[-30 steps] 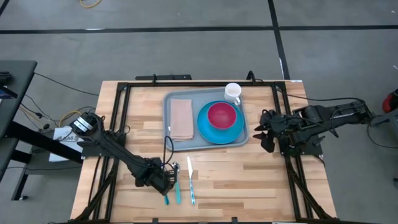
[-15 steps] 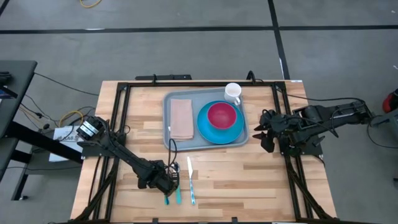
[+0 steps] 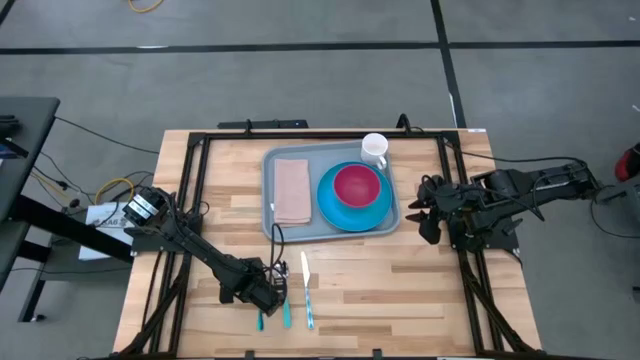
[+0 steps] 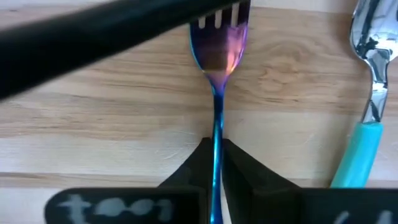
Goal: Set up tray
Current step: Put the blue fork on the brown napkin on the blue tray
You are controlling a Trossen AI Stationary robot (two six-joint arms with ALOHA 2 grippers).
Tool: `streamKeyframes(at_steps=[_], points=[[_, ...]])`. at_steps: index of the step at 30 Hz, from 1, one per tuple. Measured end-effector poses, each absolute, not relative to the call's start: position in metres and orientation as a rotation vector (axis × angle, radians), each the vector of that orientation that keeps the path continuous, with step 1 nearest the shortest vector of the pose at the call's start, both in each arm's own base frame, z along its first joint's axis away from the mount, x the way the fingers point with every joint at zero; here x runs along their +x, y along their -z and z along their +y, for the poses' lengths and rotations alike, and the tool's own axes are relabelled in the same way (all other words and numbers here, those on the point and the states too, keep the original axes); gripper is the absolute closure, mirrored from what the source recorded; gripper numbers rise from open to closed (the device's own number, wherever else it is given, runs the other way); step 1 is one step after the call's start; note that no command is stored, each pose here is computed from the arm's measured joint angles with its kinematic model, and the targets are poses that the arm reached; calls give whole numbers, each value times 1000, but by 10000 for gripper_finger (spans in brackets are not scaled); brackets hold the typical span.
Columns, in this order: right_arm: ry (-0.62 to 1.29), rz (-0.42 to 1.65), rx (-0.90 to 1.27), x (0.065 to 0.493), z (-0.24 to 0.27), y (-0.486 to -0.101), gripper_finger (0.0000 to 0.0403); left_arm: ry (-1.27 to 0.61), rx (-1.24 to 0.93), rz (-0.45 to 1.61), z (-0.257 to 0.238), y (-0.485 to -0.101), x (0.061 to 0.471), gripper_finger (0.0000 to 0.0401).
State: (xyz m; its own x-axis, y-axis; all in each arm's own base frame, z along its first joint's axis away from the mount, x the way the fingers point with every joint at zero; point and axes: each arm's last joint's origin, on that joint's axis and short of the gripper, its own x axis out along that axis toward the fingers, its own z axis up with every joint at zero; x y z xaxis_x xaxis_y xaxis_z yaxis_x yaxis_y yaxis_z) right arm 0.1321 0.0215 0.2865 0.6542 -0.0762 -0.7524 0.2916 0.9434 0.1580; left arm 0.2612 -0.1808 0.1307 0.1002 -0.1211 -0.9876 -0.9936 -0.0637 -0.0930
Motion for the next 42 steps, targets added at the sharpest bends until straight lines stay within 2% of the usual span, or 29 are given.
streamKeyframes(at_steps=[5, 13, 16, 22, 28, 34, 42], points=[[211, 830, 277, 132, 22, -287, 248, -1126, -1368, 1193, -176, -142, 260, 398], [211, 828, 278, 133, 22, -287, 248, -1177, -1318, 949, -143, -195, 246, 400], [211, 827, 278, 133, 22, -287, 248, -1189, -1294, 865, -118, -214, 244, 400], [204, 801, 286, 135, 22, -289, 248, -1189, -1160, 874, -48, -235, 249, 401], [206, 797, 294, 135, 22, -289, 248, -1166, -1105, 889, 30, -236, 259, 401], [212, 796, 293, 135, 22, -289, 248, -1119, -1125, 786, 91, -237, 262, 401], [259, 793, 312, 136, 15, -289, 248, -1045, -1160, 911, 120, -204, 275, 401]])
